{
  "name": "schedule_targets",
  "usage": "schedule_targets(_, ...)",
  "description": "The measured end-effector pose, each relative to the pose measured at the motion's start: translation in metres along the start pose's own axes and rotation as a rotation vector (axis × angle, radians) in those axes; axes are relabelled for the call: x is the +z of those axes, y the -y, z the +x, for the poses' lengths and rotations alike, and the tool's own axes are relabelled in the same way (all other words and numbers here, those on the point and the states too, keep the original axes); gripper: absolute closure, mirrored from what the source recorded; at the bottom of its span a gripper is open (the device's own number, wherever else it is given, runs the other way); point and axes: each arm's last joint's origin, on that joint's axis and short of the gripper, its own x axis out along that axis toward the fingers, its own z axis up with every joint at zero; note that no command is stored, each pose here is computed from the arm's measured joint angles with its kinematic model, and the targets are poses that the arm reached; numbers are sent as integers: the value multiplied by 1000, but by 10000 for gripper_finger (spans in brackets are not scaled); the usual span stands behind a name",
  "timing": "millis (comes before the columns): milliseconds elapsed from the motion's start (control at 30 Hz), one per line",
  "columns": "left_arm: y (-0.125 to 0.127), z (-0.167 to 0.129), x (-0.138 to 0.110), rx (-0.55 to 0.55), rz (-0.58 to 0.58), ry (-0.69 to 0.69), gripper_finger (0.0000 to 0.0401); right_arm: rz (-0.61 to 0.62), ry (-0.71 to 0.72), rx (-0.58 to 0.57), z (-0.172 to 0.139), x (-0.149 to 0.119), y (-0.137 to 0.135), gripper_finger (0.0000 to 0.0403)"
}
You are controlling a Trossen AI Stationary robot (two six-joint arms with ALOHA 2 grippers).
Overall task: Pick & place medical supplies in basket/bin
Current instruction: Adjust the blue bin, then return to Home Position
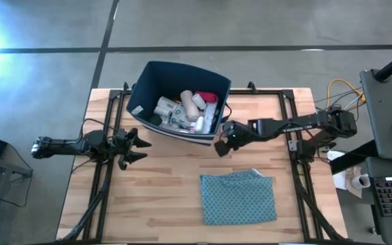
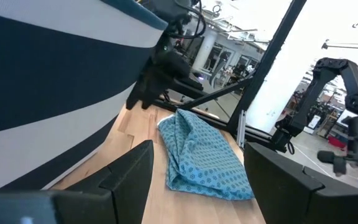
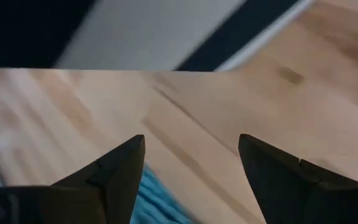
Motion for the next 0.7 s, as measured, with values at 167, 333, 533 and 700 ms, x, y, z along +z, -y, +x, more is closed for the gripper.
schedule_targets(167,0,0,0,0,0,0,171,10,84,147,5,-4,-11,153)
schedule_targets(333,0,0,0,0,0,0,171,92,297,121,4,1,-15,153)
schedule_targets(533,0,0,0,0,0,0,171,200,540,-100,-4,2,-3,147)
schedule_targets(700,0,0,0,0,0,0,171,100,474,-238,-15,-3,6,150)
